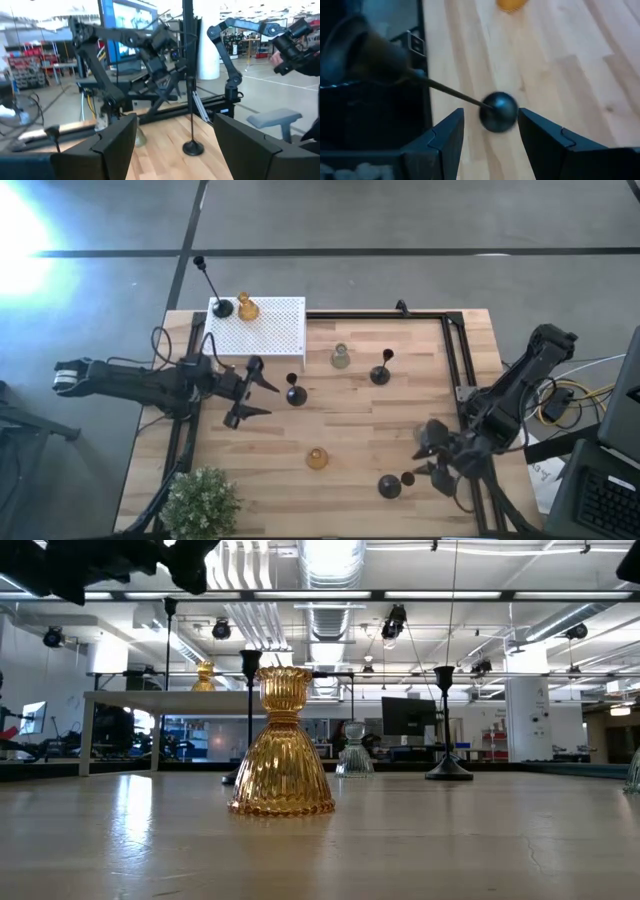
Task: Pick & Place candle stick holders
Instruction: Put the large black candle holder on the shelf
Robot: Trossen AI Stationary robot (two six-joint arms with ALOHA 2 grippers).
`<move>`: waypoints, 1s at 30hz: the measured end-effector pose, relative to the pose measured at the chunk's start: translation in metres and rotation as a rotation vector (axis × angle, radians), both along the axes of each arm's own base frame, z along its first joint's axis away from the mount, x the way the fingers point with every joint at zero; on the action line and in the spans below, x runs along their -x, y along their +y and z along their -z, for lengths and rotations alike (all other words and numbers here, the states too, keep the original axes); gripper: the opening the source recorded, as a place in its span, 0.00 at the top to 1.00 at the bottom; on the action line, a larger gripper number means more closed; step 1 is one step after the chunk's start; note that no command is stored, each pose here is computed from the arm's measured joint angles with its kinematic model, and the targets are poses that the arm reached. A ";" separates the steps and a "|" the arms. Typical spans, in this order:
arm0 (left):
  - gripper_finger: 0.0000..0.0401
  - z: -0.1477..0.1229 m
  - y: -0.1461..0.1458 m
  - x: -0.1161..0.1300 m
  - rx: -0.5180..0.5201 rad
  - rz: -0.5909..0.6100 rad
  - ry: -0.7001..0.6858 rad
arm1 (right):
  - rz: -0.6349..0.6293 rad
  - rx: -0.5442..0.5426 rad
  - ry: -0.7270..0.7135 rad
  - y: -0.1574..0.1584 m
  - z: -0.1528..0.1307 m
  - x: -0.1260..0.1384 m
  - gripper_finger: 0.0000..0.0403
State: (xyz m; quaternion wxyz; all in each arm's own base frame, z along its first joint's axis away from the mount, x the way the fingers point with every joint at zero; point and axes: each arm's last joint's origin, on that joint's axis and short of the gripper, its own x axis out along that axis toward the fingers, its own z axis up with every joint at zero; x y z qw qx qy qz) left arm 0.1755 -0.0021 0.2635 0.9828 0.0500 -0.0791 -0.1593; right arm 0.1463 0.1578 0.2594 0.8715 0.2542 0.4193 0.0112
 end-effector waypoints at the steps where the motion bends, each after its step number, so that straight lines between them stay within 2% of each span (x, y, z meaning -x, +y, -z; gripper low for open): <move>1: 0.33 -0.001 0.000 0.000 -0.011 -0.002 -0.008 | 0.004 -0.006 -0.016 0.003 0.002 -0.001 0.56; 5: 0.33 -0.004 0.000 0.000 -0.035 -0.010 -0.023 | 0.015 -0.001 -0.055 0.014 0.010 -0.006 0.56; 13: 0.33 -0.004 0.001 0.000 -0.040 -0.017 -0.025 | -0.007 0.078 -0.082 0.036 0.022 -0.025 0.57; 23: 0.33 -0.004 0.001 0.000 -0.039 -0.017 -0.024 | -0.053 0.079 -0.119 0.051 -0.006 -0.039 0.62; 30: 0.33 -0.004 0.001 0.000 -0.038 -0.018 -0.024 | 0.035 0.083 0.011 0.042 -0.003 -0.031 0.57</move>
